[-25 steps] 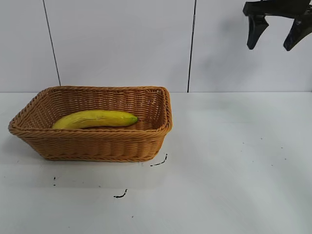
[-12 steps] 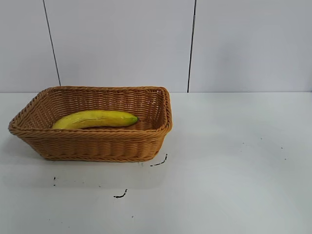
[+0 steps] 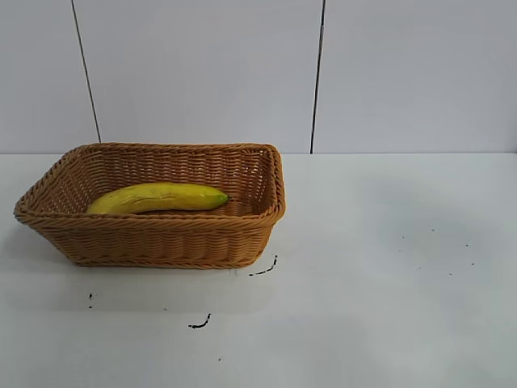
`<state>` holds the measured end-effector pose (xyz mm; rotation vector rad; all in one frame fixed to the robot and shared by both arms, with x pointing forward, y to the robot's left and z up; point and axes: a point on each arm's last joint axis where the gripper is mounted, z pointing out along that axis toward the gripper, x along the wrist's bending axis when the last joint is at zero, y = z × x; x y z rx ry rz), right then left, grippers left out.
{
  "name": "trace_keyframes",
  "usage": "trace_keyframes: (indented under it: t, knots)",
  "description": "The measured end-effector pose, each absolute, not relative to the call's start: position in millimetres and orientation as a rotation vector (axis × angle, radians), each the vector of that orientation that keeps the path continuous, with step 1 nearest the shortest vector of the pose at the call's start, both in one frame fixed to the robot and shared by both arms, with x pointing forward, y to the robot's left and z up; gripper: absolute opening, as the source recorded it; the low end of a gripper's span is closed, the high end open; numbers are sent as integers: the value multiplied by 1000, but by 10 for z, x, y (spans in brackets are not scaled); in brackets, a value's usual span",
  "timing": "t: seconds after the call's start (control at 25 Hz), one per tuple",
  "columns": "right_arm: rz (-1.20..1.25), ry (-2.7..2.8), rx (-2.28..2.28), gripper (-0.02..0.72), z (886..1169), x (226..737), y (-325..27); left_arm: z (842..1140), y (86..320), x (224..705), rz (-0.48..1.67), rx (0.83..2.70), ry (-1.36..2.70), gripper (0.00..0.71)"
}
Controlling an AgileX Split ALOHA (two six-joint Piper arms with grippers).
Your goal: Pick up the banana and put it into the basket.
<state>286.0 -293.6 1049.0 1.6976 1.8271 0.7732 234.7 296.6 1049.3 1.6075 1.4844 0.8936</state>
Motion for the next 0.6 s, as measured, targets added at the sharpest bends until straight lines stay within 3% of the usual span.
trace_keyframes:
  t: [0.6]
  knots:
    - [929,1613,1569,602,10541,2499,-2972,10493,2966,2347,894,1608,1484,695]
